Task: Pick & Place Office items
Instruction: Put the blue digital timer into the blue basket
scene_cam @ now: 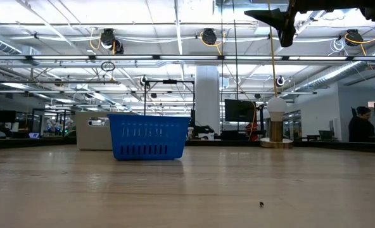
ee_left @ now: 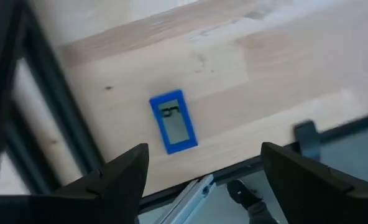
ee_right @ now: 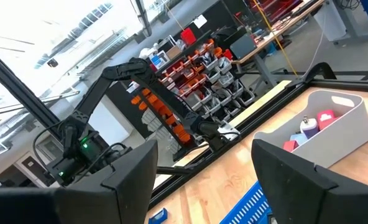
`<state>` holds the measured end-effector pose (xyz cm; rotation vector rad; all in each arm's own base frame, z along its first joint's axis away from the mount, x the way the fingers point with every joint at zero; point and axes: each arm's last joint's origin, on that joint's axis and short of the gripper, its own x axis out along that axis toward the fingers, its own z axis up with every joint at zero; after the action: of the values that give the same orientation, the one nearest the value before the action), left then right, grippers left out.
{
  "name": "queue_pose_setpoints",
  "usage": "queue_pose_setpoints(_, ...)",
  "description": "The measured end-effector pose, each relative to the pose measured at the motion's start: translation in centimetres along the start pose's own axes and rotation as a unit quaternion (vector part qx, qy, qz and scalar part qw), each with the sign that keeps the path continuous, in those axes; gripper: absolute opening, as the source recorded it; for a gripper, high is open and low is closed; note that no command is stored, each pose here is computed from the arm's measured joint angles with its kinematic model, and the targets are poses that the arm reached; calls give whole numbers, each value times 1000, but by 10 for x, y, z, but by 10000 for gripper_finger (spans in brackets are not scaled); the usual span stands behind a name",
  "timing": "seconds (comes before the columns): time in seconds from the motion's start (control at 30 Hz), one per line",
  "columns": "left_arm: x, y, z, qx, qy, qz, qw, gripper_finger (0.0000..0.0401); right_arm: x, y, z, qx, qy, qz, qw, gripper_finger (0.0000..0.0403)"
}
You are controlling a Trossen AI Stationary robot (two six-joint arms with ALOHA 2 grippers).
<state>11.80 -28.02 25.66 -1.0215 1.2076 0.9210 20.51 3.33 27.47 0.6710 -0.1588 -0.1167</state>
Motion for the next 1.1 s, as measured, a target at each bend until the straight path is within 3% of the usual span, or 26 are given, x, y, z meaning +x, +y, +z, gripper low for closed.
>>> queue_pose_setpoints(0.23,0,-2,-1,80,-10,-26,996,312,0,0,0,0,0,0,1000,251)
queue_pose_setpoints(0.5,0,-2,-2,174,2,-15,985,312,0,0,0,-2,2,-1,1000,251)
queue_pose_setpoints(0.83,0,-5,-6,337,14,-36,941,312,0,-1,0,-7,-16,-29,999,251)
queue_pose_setpoints(1.1,0,-5,-6,410,12,-39,911,312,-1,-2,-2,-31,-9,-35,999,251)
